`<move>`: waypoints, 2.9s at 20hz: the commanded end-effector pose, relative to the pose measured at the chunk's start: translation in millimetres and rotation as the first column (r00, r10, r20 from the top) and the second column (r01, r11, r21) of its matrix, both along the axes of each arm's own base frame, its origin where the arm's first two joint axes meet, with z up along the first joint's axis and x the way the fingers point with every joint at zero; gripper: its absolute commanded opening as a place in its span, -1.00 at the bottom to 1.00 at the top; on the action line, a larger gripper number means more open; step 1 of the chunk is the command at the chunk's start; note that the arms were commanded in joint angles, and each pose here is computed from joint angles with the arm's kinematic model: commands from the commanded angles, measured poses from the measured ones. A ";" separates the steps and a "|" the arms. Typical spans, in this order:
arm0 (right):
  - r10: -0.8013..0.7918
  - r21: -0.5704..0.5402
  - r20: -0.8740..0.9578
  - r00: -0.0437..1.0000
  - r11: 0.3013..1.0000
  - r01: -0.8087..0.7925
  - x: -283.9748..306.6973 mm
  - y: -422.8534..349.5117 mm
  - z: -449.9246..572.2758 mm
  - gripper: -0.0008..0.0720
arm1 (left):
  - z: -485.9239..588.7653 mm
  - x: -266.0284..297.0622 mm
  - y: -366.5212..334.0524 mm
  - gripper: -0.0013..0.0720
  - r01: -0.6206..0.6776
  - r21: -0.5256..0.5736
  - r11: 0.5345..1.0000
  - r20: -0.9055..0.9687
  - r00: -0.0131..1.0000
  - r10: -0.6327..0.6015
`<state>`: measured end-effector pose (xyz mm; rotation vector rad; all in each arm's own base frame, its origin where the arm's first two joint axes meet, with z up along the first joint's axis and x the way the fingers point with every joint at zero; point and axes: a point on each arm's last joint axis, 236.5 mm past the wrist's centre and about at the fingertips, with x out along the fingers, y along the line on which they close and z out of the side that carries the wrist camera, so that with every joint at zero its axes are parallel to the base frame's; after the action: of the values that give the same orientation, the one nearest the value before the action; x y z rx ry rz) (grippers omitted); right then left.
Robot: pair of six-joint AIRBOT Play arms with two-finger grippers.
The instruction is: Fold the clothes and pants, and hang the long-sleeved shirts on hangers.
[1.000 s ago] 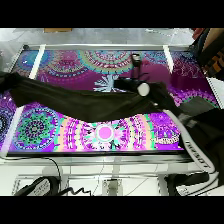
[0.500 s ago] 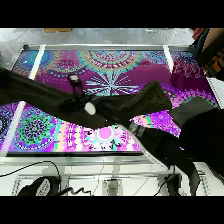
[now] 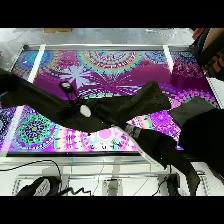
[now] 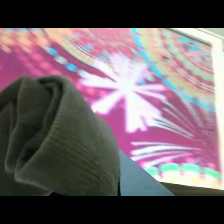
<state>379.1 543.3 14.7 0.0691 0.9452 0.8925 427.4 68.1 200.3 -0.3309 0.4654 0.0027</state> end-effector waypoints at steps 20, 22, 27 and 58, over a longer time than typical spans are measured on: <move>-0.399 -0.331 -0.131 0.908 0.881 0.339 142.5 -333.1 11.2 -0.88 | -165.8 -16.0 -261.7 0.90 0.643 -0.111 0.758 -0.373 0.680 -0.632; -0.398 -0.331 -0.132 0.908 0.881 0.338 142.2 -333.1 11.1 -0.88 | -164.3 -12.3 -200.5 0.71 0.576 -0.059 0.815 -0.432 0.722 -0.541; -0.394 -0.322 -0.143 0.908 0.886 0.334 140.6 -330.3 11.6 -0.88 | -186.1 -34.7 -73.4 0.69 0.384 -0.119 0.916 -0.551 0.741 -0.383; -0.276 -0.341 -0.155 0.948 0.916 0.211 117.2 -323.9 24.4 -0.88 | -184.3 -43.4 -89.3 -0.92 0.334 -0.296 0.895 -0.640 0.627 -0.445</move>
<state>498.9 218.7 34.6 0.0096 1.2361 0.4822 395.5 -46.2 -26.5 -0.4596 1.2587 -0.4627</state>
